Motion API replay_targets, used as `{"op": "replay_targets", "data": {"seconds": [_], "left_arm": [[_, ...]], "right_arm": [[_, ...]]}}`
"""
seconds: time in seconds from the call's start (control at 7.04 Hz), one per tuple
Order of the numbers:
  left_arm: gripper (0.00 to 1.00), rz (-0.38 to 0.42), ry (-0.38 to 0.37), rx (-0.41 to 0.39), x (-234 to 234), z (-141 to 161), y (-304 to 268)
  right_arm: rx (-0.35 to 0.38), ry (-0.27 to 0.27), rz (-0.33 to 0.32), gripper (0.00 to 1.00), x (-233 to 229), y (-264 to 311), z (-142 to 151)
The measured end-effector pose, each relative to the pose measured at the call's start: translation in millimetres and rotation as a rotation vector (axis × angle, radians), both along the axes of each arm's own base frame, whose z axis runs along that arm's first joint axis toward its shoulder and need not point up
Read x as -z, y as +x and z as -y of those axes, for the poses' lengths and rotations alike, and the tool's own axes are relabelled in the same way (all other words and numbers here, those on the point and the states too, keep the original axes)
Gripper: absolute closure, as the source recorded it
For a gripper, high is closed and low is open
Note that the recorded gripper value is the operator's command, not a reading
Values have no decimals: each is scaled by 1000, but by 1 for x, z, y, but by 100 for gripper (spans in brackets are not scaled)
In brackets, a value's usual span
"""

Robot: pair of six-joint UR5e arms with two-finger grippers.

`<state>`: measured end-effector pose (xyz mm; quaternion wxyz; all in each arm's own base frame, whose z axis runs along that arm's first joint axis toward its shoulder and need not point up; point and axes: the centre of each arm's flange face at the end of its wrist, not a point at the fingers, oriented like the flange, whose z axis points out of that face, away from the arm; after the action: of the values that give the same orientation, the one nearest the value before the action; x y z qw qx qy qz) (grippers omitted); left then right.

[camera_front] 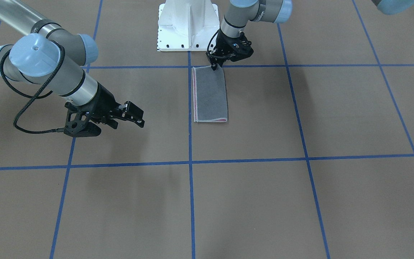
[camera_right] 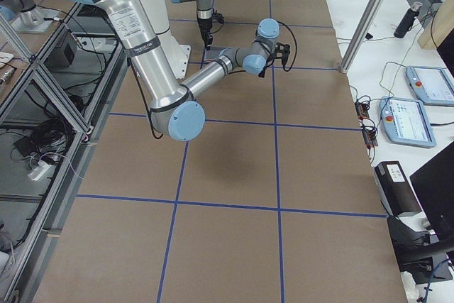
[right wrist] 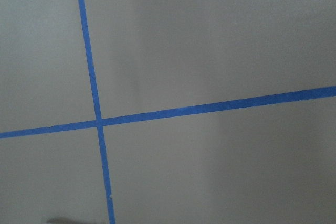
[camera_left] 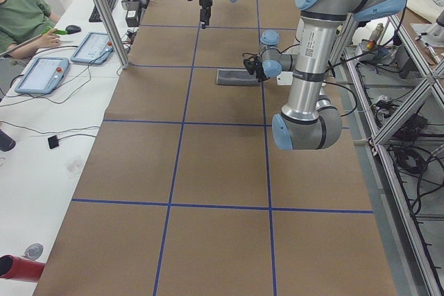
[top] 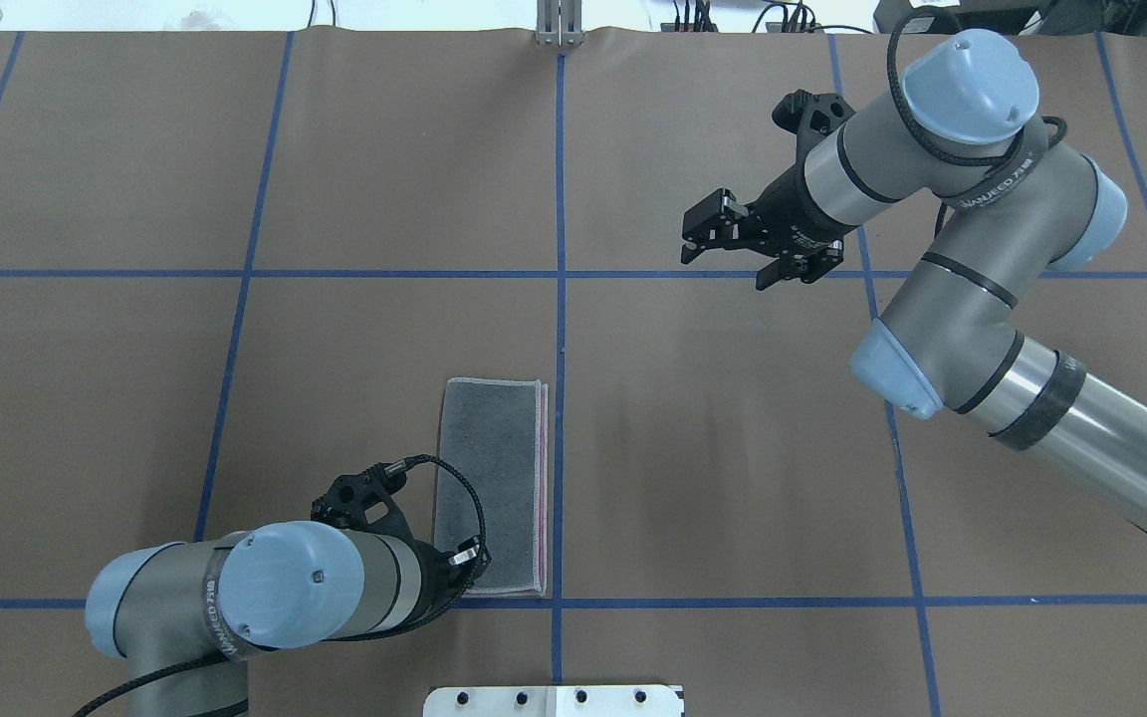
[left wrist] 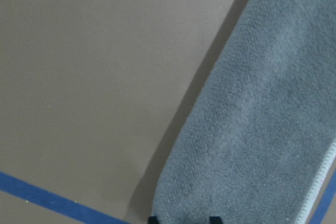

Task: Fold towel twice with both arms
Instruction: 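Grasp the near end of the grey strip with the left gripper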

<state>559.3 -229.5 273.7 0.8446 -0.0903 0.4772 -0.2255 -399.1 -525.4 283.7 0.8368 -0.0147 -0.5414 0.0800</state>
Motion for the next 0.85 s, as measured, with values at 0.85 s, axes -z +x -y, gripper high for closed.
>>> {"op": "replay_targets", "data": {"seconds": [0.85], "left_arm": [[100,-68,8,63,36,32,-29]], "right_arm": [[9,0,-3,0,-2,-6,-5]]}}
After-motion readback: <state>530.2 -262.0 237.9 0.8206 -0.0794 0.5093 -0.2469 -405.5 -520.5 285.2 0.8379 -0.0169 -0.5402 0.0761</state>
